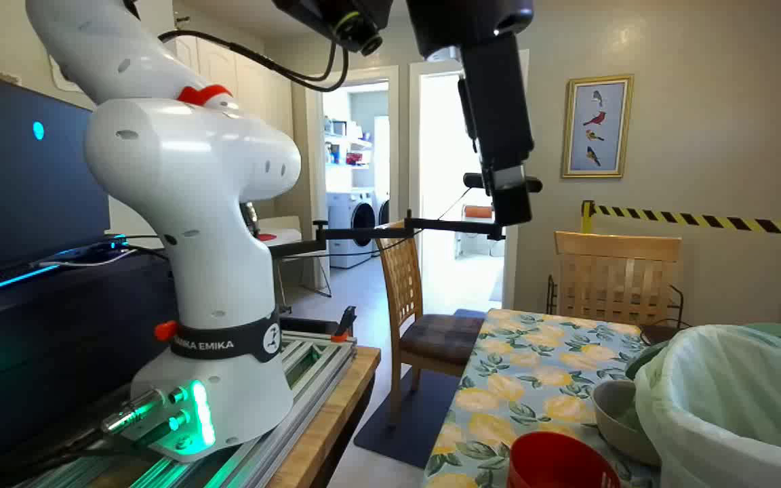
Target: Use the crumpled napkin to wipe the red lid then throw the napkin in the bin.
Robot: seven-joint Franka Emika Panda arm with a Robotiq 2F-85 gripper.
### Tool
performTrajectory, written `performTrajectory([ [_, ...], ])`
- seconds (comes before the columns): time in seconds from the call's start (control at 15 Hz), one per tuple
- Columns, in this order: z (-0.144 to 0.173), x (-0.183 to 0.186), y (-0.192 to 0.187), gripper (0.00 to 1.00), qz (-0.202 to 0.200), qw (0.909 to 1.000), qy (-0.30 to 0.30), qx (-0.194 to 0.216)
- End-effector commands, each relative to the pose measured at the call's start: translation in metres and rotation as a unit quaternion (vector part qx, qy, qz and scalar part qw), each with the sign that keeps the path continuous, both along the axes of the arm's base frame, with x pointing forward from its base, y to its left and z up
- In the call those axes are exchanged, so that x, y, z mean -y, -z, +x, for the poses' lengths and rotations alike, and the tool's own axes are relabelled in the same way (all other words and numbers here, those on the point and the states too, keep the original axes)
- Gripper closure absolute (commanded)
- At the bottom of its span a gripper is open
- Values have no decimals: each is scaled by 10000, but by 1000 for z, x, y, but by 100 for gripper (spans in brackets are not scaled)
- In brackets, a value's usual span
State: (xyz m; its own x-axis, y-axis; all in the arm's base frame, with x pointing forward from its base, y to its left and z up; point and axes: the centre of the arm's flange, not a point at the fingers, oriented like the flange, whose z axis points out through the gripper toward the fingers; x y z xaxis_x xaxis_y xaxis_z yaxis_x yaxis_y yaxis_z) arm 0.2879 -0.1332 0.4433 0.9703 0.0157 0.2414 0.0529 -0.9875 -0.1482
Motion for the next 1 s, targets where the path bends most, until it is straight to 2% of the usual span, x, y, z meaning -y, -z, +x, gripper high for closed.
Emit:
performTrajectory([
  [0.0,-1,-1,4,0,15,10000,-12,-48],
  [0.4,0,-2,8,0,28,9999,-20,-119],
  [0.47,-10,-5,8,0,-190,9998,-75,0],
  [0.53,-9,-4,4,0,-230,9997,-91,21],
  [0.73,25,16,5,0,157,9976,529,422],
  [0.93,51,30,31,0,335,9939,851,623],
])
